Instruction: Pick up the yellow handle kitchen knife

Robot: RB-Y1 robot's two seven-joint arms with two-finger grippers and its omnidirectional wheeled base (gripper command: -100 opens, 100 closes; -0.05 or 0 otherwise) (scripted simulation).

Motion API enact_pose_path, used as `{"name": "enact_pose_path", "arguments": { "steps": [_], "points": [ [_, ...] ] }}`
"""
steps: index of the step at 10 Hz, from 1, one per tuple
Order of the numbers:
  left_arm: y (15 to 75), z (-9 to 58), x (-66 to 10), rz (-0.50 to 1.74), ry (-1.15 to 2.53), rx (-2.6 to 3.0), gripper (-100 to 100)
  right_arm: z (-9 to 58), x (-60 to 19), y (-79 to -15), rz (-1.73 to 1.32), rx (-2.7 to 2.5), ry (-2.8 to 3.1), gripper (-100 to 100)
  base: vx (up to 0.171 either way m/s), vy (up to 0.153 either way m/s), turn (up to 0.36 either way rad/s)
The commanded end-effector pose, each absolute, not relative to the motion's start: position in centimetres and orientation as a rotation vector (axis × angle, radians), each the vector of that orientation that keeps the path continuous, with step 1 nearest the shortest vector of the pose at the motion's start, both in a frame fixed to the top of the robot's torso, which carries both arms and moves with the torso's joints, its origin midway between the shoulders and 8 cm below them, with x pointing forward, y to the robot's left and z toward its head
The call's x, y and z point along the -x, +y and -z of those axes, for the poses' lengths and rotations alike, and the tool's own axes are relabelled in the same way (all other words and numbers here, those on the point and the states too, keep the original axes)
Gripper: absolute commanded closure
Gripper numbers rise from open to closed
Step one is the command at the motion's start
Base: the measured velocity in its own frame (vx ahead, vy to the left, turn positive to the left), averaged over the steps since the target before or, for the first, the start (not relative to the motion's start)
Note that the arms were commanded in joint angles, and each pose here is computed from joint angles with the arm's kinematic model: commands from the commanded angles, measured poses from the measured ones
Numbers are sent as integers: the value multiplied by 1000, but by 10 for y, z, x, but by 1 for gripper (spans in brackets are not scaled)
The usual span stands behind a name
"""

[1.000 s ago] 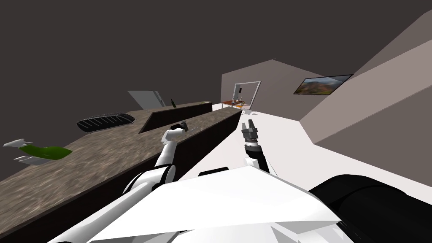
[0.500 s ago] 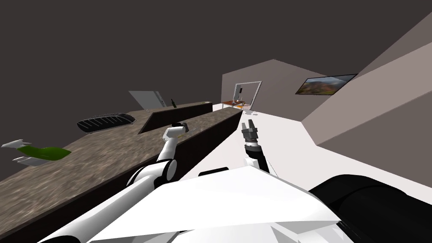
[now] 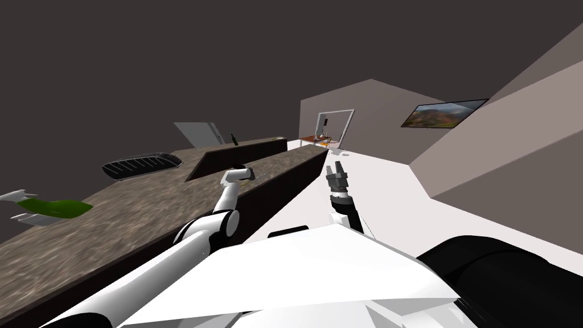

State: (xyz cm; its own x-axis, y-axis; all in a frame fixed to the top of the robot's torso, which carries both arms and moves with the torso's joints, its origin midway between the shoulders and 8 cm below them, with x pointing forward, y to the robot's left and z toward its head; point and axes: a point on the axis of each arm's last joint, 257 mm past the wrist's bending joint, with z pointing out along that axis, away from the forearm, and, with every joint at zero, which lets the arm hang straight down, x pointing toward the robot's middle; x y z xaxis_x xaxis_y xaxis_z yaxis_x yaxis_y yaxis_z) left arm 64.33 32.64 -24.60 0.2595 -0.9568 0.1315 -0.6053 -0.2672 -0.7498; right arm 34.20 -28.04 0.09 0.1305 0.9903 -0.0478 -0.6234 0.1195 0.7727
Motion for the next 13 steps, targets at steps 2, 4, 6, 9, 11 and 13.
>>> {"name": "enact_pose_path", "arguments": {
  "steps": [2, 4, 6, 9, 11, 13],
  "points": [
    [326, 255, -638, 743, 1431, 2060, -100, -1, -342, -280, -1317, -689, 668, 0, 62, -16, 25],
    [325, 269, -628, 696, 1457, 2102, -100, -1, -342, -280, -1317, -689, 668, 0, 52, -1, 4],
    [324, 279, -619, 637, 1480, 2179, -100, -1, -342, -280, -1317, -689, 668, 0, 54, -14, 25],
    [322, 293, -603, 547, 1504, 2298, -100, -1, -342, -280, -1317, -689, 668, 0, 78, 3, 24],
    [320, 300, -591, 484, 1523, 2366, -100, -1, -342, -280, -1317, -689, 668, 0, 75, -4, 18],
    [318, 308, -576, 415, 1543, 2434, -100, -1, -342, -280, -1317, -689, 668, 0, 73, -6, 19]
  ]
}}
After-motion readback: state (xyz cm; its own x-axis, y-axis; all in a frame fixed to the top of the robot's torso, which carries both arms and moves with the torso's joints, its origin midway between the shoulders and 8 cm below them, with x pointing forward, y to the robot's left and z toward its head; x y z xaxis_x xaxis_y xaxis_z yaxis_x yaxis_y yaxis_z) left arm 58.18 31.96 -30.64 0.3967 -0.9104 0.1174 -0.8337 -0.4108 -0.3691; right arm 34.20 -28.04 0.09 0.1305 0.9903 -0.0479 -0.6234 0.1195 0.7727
